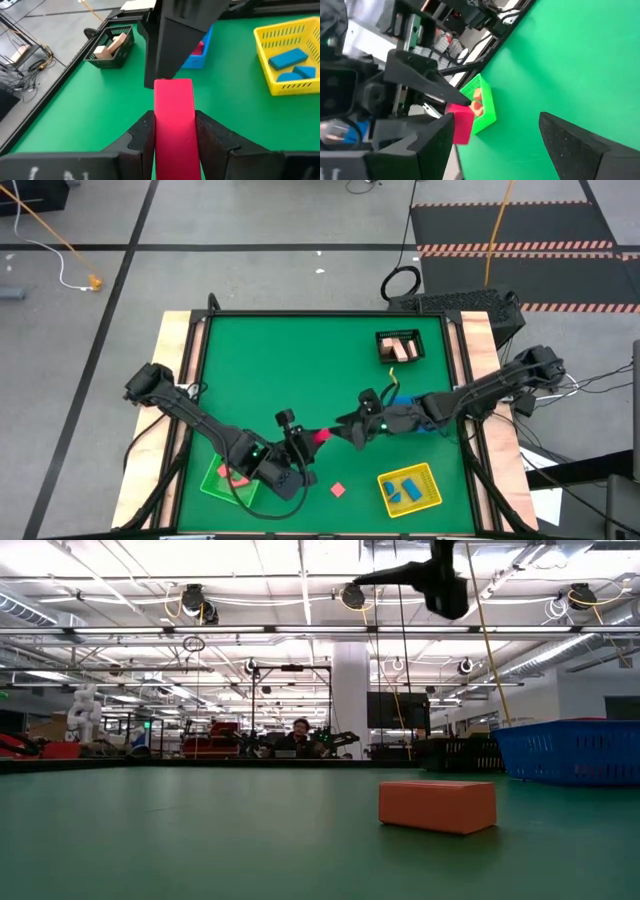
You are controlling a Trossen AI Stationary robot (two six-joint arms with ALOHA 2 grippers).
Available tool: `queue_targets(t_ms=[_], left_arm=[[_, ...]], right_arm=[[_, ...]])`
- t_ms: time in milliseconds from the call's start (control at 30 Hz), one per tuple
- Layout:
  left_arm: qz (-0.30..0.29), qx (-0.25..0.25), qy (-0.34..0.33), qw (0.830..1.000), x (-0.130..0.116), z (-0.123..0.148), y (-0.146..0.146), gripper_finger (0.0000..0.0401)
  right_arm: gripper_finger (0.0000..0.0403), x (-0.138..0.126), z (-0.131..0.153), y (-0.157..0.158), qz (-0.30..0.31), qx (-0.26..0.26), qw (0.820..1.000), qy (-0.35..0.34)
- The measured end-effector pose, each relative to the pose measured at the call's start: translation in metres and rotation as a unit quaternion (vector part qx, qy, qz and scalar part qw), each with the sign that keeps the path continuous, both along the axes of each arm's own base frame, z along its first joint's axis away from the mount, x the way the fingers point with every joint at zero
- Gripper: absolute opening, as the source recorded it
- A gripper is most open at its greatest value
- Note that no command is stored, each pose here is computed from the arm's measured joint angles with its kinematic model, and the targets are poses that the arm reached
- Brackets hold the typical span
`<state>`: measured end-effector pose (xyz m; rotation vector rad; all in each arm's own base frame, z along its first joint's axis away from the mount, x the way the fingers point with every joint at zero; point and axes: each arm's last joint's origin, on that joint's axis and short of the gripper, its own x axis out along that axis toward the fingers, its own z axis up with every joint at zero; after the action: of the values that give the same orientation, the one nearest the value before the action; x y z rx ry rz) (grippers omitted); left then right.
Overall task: Sort & place blocks by color
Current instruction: Put the red block into the blue bin
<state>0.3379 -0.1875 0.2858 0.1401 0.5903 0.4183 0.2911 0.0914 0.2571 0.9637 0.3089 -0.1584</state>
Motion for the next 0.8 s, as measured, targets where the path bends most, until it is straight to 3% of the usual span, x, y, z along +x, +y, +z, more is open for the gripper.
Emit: queue_targets(t_ms=[300, 500, 633, 800], left_arm=[[-0.004, 0.012, 0.004, 1.0, 0.003, 0.001, 0.004, 0.0113], [-0.006, 0.017, 0.0, 1.0, 0.006, 0.002, 0.006, 0.0113], [-0.011, 0.025, -0.004, 1.0, 0.009, 0.004, 0.008, 0.0113], [-0.015, 0.03, -0.006, 0.999, 0.011, 0.005, 0.01, 0.0113]], right_arm=[[0.0281, 0.021, -0.002, -0.004, 0.031, 0.041, 0.996, -0.07], [0.027, 0.023, -0.006, -0.006, 0.046, 0.043, 0.996, -0.061], [0.0226, 0.023, -0.006, -0.006, 0.048, 0.041, 0.996, -0.06], [0.0137, 0.023, -0.007, -0.006, 0.05, 0.039, 0.996, -0.056]])
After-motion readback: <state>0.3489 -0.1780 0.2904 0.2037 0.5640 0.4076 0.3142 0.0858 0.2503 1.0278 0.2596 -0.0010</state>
